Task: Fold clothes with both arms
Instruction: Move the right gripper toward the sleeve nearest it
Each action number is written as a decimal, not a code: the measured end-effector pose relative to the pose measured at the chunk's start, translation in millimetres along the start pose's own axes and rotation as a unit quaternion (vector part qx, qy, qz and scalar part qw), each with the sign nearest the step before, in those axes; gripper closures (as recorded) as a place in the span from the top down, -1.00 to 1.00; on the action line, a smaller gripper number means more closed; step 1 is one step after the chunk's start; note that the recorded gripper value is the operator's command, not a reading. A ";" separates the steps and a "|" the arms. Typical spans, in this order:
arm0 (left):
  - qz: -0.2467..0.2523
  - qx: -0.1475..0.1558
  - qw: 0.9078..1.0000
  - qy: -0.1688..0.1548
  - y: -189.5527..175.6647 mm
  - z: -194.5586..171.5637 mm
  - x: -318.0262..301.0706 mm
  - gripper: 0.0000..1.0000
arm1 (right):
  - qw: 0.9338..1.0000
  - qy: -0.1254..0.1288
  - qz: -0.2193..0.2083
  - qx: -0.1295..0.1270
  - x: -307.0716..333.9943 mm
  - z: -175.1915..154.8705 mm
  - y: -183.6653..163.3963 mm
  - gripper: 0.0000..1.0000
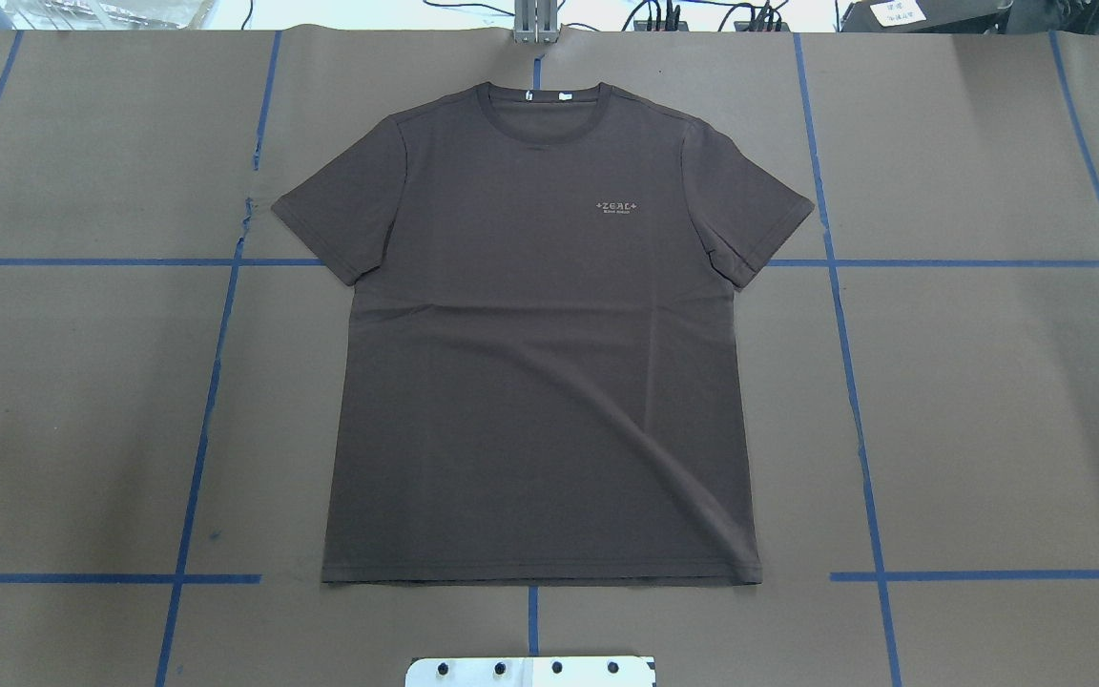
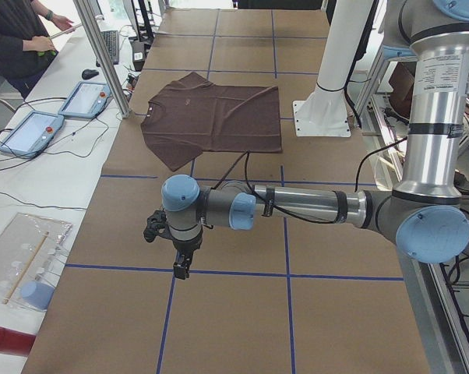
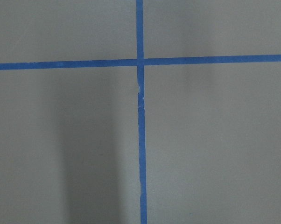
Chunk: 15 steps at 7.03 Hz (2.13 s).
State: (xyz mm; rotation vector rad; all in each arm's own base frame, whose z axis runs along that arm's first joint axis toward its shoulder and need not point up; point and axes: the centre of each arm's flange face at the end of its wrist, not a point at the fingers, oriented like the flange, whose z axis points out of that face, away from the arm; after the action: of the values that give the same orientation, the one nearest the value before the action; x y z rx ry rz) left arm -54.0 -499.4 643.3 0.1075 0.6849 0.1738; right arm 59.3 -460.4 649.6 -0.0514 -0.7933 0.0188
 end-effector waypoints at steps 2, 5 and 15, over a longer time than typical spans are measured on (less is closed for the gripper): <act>-0.004 -0.004 1.000 0.005 7.5 4.6 -1.9 1.00 | 1.000 -0.007 -0.003 0.003 -4.7 -3.2 -3.5 1.00; 0.020 0.027 0.999 0.008 -27.0 -22.0 17.6 1.00 | 0.999 -0.020 -0.028 0.018 -40.2 -18.9 -42.5 1.00; 0.056 0.109 0.992 0.031 -112.5 -56.3 58.4 1.00 | 0.995 -0.031 -0.070 0.058 -452.8 130.2 -231.2 0.99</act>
State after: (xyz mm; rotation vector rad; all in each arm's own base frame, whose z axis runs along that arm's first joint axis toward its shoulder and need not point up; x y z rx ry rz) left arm -31.5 -595.9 546.3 0.3518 0.7581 0.2103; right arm -351.7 -702.5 430.8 0.1160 -0.8541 -0.0663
